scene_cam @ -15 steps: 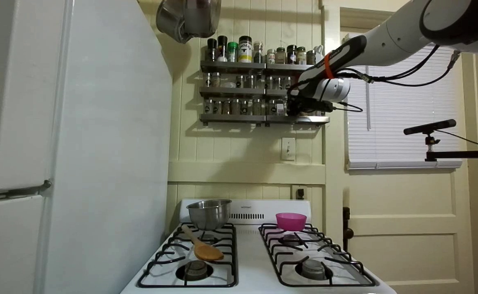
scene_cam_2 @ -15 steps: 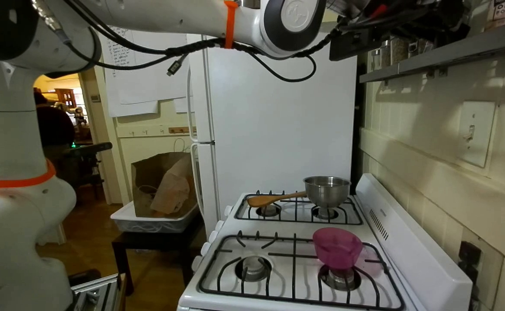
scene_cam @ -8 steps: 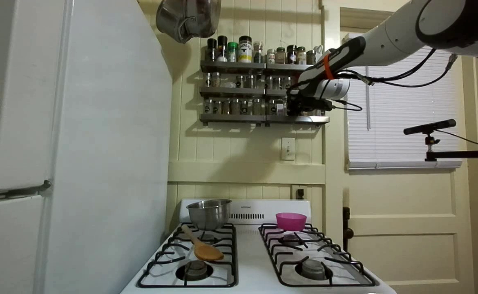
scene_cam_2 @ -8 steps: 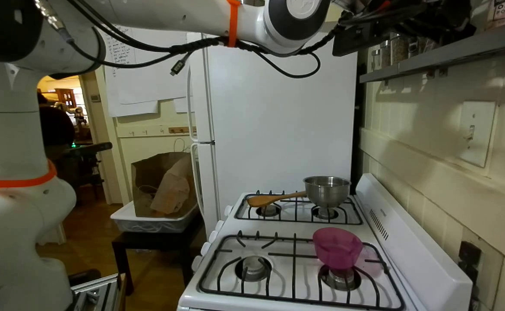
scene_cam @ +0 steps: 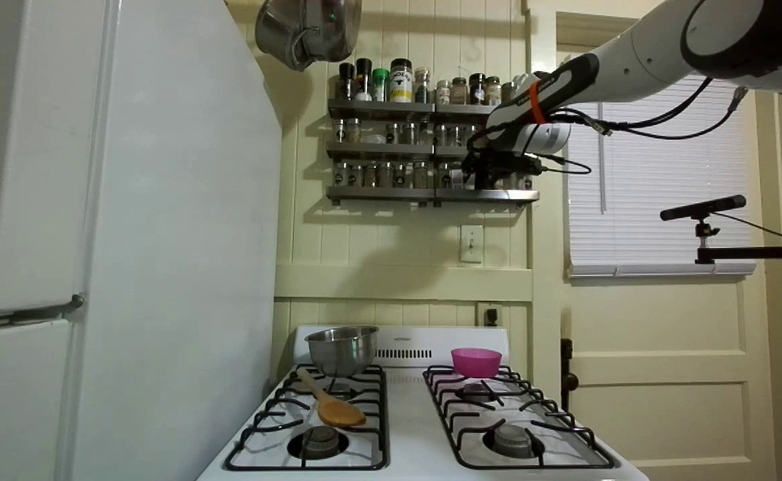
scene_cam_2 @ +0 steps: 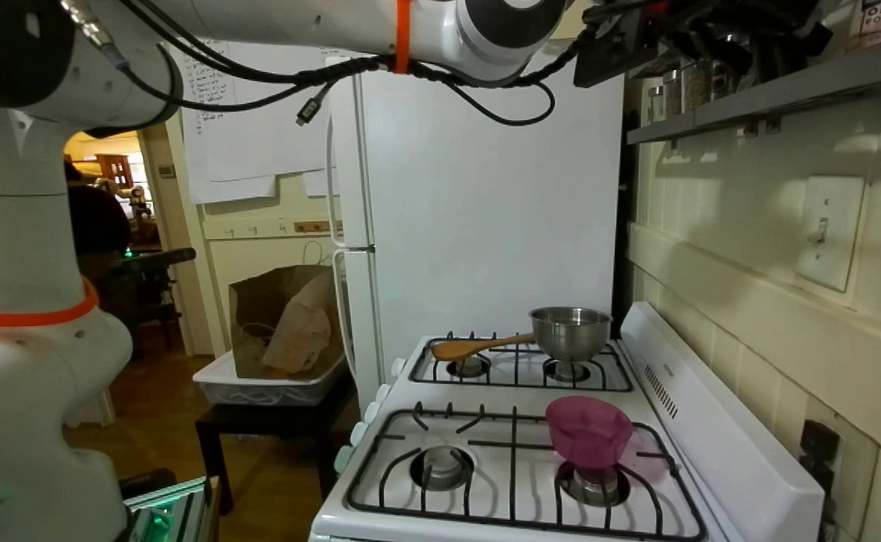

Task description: Pick up the black object and put it on the shelf

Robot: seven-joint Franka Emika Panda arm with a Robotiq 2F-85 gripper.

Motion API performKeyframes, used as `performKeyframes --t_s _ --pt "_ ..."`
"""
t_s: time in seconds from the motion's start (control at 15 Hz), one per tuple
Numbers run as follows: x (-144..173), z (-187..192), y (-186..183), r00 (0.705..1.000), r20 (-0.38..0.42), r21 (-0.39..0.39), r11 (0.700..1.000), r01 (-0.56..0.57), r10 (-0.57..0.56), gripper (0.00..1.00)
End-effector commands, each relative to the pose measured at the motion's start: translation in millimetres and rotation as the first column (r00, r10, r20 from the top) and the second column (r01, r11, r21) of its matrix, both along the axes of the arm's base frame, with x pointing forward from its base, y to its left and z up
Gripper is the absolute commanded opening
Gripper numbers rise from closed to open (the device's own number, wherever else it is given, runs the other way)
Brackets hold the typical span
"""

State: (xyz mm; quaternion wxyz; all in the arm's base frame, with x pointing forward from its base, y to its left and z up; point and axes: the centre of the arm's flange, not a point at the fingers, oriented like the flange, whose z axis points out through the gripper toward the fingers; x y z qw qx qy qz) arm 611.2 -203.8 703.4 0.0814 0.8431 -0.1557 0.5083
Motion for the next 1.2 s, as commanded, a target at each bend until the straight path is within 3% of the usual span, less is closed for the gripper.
performKeyframes --t_s 0.0,0.67,0.73,0.8,0.93,1.13 --pt "-10.0 11.9 11.8 0.999 -0.045 0.009 1.0 0.005 -0.005 1.0" --pt "-67.0 27.5 8.2 0.98 -0.197 0.048 0.998 0.045 -0.035 1.0" --pt "-70.0 26.6 6.6 0.978 -0.206 0.061 0.997 0.045 -0.032 0.95" --pt "-71.1 24.8 6.1 0.977 -0.21 0.065 0.997 0.043 -0.029 0.74" --pt "-70.0 23.1 7.6 0.981 -0.195 0.066 0.997 0.031 -0.018 0.7" --pt "-62.6 22.3 10.5 0.985 -0.17 0.054 0.998 0.018 -0.009 0.46"
